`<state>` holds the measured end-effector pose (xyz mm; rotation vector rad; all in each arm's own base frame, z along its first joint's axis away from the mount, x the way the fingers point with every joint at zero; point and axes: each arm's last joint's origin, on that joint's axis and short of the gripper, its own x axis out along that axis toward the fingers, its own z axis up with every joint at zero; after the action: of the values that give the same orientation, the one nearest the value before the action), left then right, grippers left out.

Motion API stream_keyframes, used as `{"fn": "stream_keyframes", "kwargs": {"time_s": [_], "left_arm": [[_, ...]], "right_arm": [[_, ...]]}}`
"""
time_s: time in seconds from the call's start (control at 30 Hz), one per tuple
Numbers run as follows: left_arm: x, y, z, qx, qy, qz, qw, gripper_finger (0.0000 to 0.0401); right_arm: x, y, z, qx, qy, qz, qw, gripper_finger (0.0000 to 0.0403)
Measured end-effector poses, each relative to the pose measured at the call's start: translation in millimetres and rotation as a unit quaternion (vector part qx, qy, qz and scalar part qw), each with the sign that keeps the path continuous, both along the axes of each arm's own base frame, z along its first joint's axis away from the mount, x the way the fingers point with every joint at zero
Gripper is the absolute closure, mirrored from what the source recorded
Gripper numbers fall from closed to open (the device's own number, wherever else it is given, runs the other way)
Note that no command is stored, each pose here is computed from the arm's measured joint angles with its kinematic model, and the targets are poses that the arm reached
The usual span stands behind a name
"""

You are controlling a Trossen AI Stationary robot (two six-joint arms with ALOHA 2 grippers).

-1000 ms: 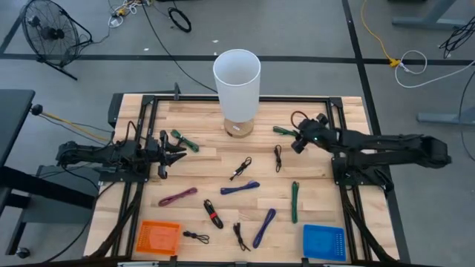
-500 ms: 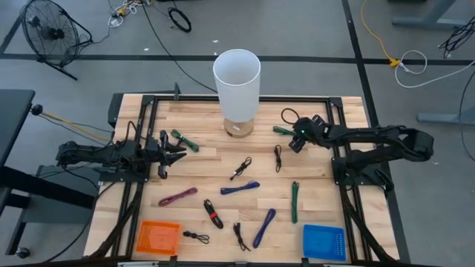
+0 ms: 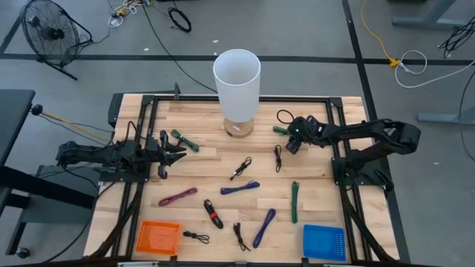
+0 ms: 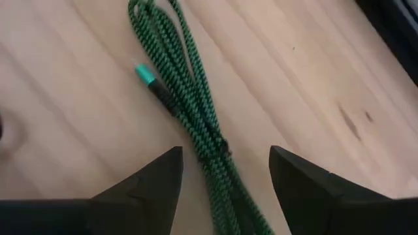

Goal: Pick & Place USB Port
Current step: Put the black and green charger cable into the orange bin

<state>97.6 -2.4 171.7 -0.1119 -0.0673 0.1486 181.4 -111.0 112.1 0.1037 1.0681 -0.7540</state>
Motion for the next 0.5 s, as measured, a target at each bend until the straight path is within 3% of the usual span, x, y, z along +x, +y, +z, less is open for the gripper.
{"fn": "stream_keyframes", "kwargs": {"time_s": [0.13,0.33,0.5], "left_arm": [[0.0,0.0,0.0,0.000,0.000,0.000,1.000,0.0312],[0.0,0.0,0.0,0.000,0.000,0.000,1.000,0.0312],[0.0,0.0,-0.1,0.000,0.000,0.000,1.000,0.0312]], "right_arm": [[2.5,-1.1,-1.5,0.016,-0.020,0.005,1.000,0.0215],[2.8,0.7,-3.9,0.044,-0.025,0.020,0.999,0.0379],[3.4,1.2,-3.0,0.052,-0.035,0.020,0.998,0.0391]]}}
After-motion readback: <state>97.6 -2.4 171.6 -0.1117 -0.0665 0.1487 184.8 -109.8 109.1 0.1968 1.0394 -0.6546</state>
